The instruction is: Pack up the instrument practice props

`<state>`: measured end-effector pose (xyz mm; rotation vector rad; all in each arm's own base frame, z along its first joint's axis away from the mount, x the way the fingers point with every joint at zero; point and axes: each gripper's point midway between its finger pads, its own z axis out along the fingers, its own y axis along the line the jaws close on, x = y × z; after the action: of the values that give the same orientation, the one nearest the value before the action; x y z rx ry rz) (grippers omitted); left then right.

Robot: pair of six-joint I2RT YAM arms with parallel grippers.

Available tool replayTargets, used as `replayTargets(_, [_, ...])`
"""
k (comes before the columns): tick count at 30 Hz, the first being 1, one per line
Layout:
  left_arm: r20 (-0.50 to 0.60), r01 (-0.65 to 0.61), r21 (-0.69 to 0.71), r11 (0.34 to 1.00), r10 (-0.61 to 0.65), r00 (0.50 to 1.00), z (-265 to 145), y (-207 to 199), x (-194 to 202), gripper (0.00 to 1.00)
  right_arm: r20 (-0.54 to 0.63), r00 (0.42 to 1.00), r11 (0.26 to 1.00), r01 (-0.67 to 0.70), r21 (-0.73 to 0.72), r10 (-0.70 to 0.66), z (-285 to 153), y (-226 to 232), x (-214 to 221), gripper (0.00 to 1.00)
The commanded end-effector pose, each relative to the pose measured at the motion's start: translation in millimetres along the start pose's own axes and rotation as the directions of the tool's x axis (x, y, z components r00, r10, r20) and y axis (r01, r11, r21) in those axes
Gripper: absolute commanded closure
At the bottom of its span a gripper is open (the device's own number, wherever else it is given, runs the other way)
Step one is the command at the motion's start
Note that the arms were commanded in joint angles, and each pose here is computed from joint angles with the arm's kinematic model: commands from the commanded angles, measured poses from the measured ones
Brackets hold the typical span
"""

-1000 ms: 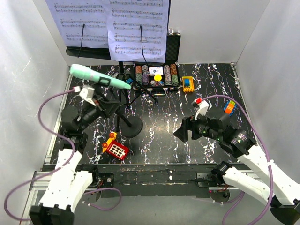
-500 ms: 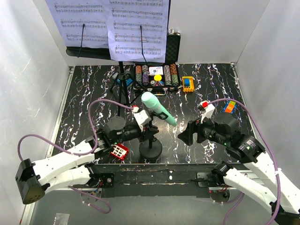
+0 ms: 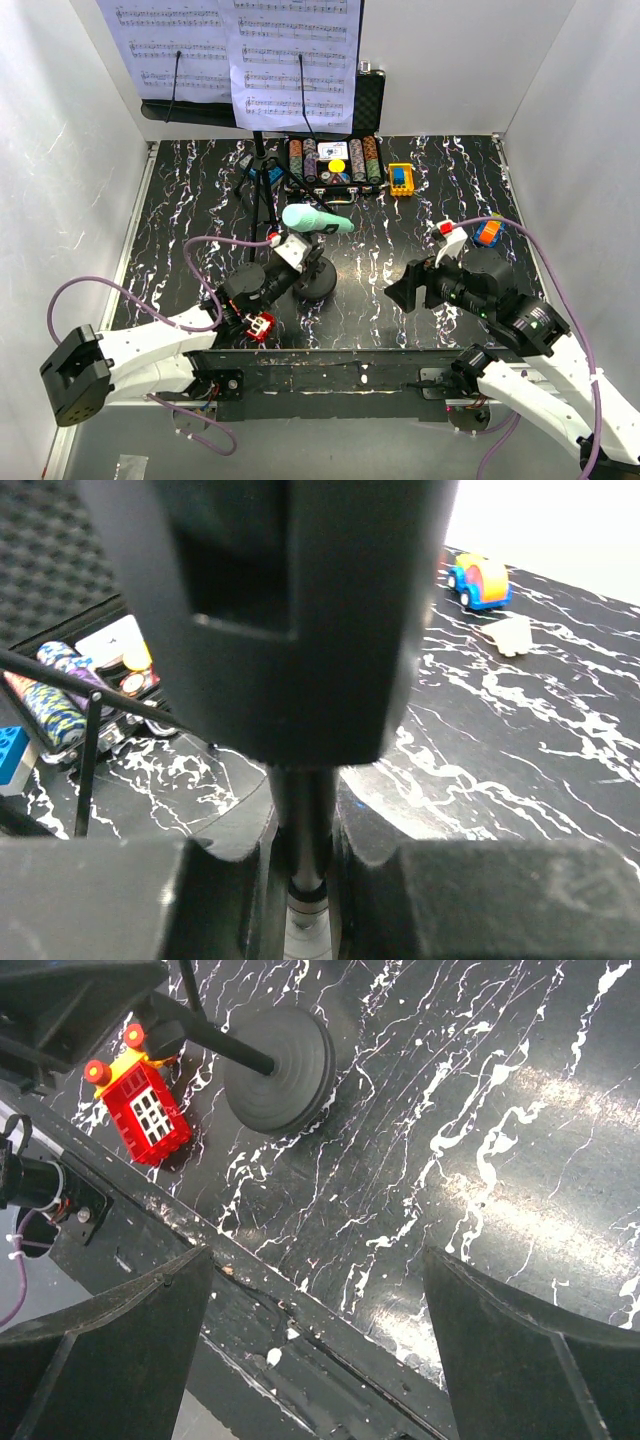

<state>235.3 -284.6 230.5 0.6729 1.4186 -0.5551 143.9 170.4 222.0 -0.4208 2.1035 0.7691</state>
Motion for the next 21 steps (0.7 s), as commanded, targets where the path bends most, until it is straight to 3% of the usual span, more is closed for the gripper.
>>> replayTargets(1, [0.225, 0.08, -0.136, 0.988, -0.048, 0.973, 5, 25, -45, 1.0, 0.067, 0.998, 1.0, -0.005, -0.006, 0.006, 3, 4, -18, 0.07])
replayTargets(15, [0.135, 0.182, -0.21, 0.96, -0.156, 0.978, 24, 27, 4, 1.0, 0.042, 0.998, 0.999, -0.038, 0.005, 0.037, 17, 3, -17, 0.07])
replayTargets(21, [0.081, 0.212, -0.222, 0.952, -0.199, 0.977, 25, 25, 18, 0.84, 0.039, 0.998, 0.999, -0.041, 0.036, 0.04, 20, -3, -17, 0.07])
